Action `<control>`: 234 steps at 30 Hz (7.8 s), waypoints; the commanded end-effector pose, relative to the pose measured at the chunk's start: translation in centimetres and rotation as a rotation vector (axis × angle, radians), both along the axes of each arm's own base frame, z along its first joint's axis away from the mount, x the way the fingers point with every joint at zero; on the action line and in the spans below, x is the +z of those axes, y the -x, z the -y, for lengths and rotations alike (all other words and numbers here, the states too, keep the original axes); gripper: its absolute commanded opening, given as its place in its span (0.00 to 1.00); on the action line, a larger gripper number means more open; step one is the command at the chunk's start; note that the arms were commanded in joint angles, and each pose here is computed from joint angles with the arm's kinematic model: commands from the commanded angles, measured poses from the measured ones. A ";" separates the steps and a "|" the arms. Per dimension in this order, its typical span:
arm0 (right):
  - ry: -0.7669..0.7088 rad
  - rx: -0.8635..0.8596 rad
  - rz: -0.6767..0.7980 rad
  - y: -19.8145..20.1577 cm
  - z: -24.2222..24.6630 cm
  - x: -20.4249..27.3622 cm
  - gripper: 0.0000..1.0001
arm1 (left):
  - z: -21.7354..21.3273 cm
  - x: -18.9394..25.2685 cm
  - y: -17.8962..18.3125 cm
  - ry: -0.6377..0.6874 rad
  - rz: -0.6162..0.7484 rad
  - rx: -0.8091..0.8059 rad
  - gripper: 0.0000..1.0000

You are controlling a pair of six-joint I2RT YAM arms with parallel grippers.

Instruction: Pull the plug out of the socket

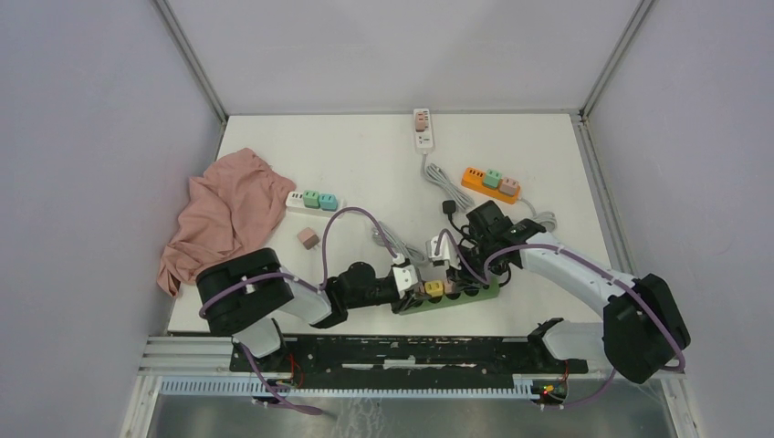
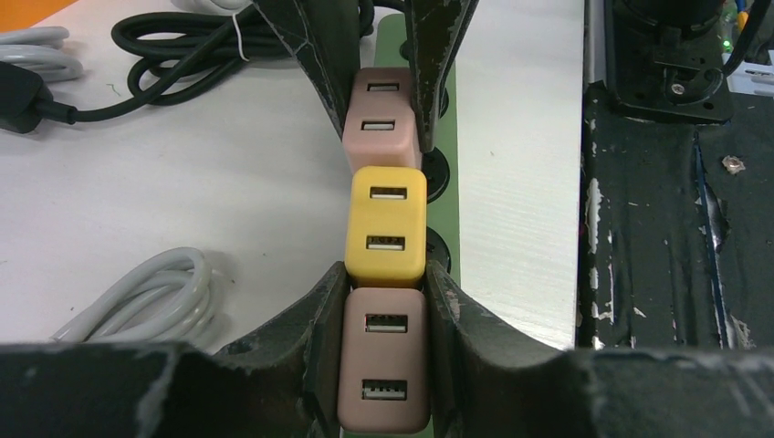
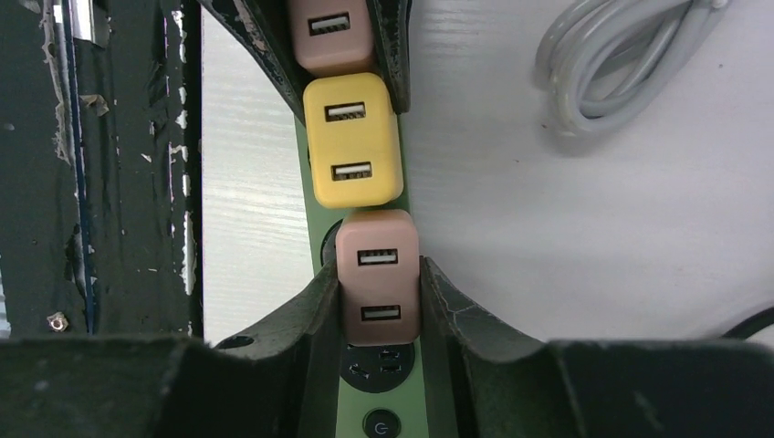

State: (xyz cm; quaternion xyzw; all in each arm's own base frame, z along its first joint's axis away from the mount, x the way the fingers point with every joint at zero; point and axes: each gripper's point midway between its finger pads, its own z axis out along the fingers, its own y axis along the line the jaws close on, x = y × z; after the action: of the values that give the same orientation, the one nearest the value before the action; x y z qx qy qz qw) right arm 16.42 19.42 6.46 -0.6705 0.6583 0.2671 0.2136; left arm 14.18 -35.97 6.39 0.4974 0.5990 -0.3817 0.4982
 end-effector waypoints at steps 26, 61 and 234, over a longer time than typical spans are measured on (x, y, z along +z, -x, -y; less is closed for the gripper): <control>-0.157 0.108 0.049 0.3 -0.1 2.8 0.00 | -0.4 -3.1 0.3 -0.099 -0.024 -0.032 0.03; -0.213 0.123 -0.026 1.0 -0.1 4.1 0.00 | -0.2 -3.2 0.2 -0.108 -0.040 -0.035 0.03; -0.385 -0.561 -0.576 -6.2 -0.3 12.6 0.74 | -10.8 8.7 -7.3 0.032 -0.454 0.947 0.03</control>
State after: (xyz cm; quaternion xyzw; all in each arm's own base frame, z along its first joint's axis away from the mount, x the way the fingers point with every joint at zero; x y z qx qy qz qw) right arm 22.33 20.07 16.61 -0.2509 0.8160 0.5015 0.1407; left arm 19.39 -28.68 14.30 0.1704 0.8377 -0.2217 0.4691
